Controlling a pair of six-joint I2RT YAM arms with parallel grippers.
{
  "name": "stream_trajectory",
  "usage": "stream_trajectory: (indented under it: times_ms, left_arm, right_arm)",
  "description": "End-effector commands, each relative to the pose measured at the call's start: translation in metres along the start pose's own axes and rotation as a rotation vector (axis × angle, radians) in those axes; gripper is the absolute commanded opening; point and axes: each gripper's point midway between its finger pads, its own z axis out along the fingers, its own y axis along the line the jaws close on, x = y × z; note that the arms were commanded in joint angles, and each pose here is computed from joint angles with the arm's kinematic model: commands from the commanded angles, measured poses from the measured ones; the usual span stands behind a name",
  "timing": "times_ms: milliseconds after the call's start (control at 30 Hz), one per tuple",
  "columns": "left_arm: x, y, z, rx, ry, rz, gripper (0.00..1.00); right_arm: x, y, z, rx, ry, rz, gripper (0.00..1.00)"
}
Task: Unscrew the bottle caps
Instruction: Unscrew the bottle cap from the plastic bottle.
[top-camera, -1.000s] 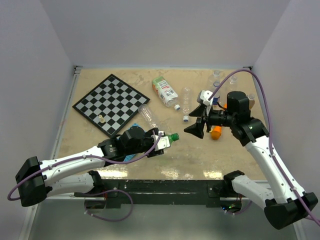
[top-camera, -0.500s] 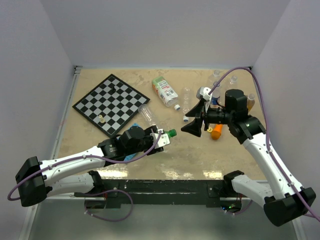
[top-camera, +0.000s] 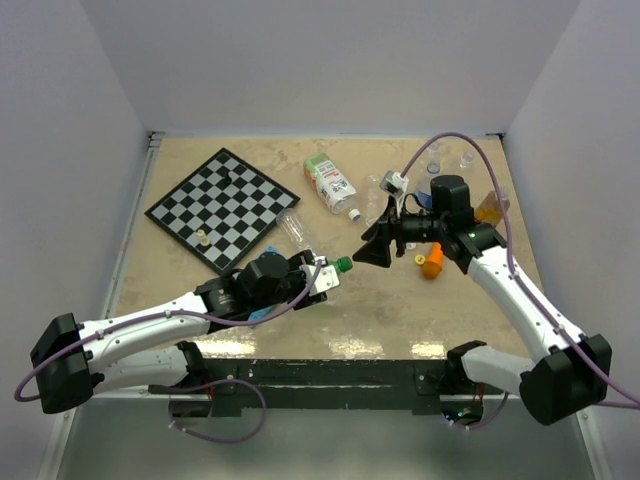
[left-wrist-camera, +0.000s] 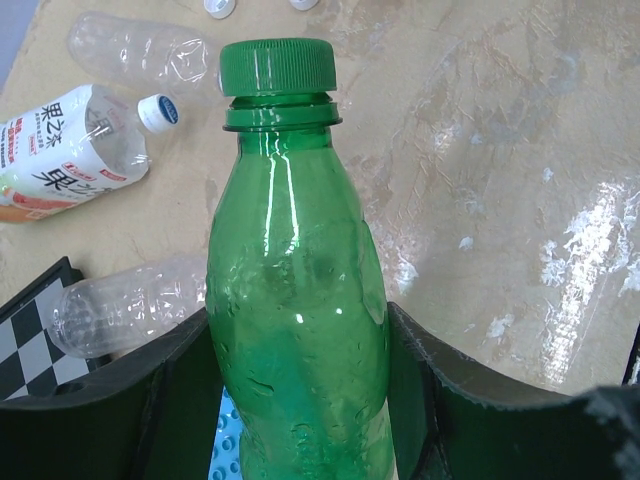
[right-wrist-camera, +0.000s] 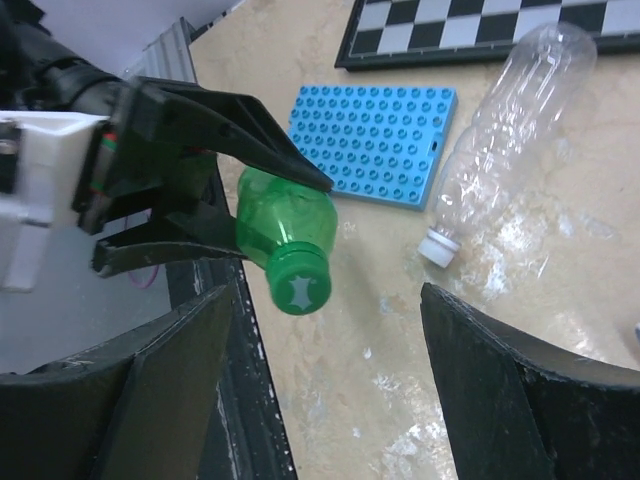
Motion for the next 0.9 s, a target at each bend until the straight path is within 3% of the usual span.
stream_trajectory:
  times_ms: [0, 400, 567, 733, 867]
  left_arm:
    - [-0.029, 0.017, -0.007, -0.058, -0.088, -0.023, 0.10]
    - [-0.029, 0.020, -0.006, -0.067, -0.086, -0.027, 0.10]
    - [-0.029, 0.020, -0.007, -0.069, -0.087, -0.031, 0.10]
    - [-0.029, 0.021, -0.007, -0.070, -0.088, -0.032, 0.10]
    - [-0.030, 0.022, -0.008, -0.076, -0.089, -0.033, 0.08]
  right_arm:
    - [0.010, -0.007, 0.014, -0.024, 0.036, 0.092, 0.80]
    - [0.024, 0.003, 0.033, -0.095, 0.102, 0.123, 0.66]
    - [0.026, 0.006, 0.036, -0.109, 0.111, 0.125, 0.55]
    - [0.025, 0.011, 0.037, -0.144, 0.117, 0.112, 0.36]
    - [0.026, 0.016, 0.036, -0.174, 0.122, 0.091, 0.09]
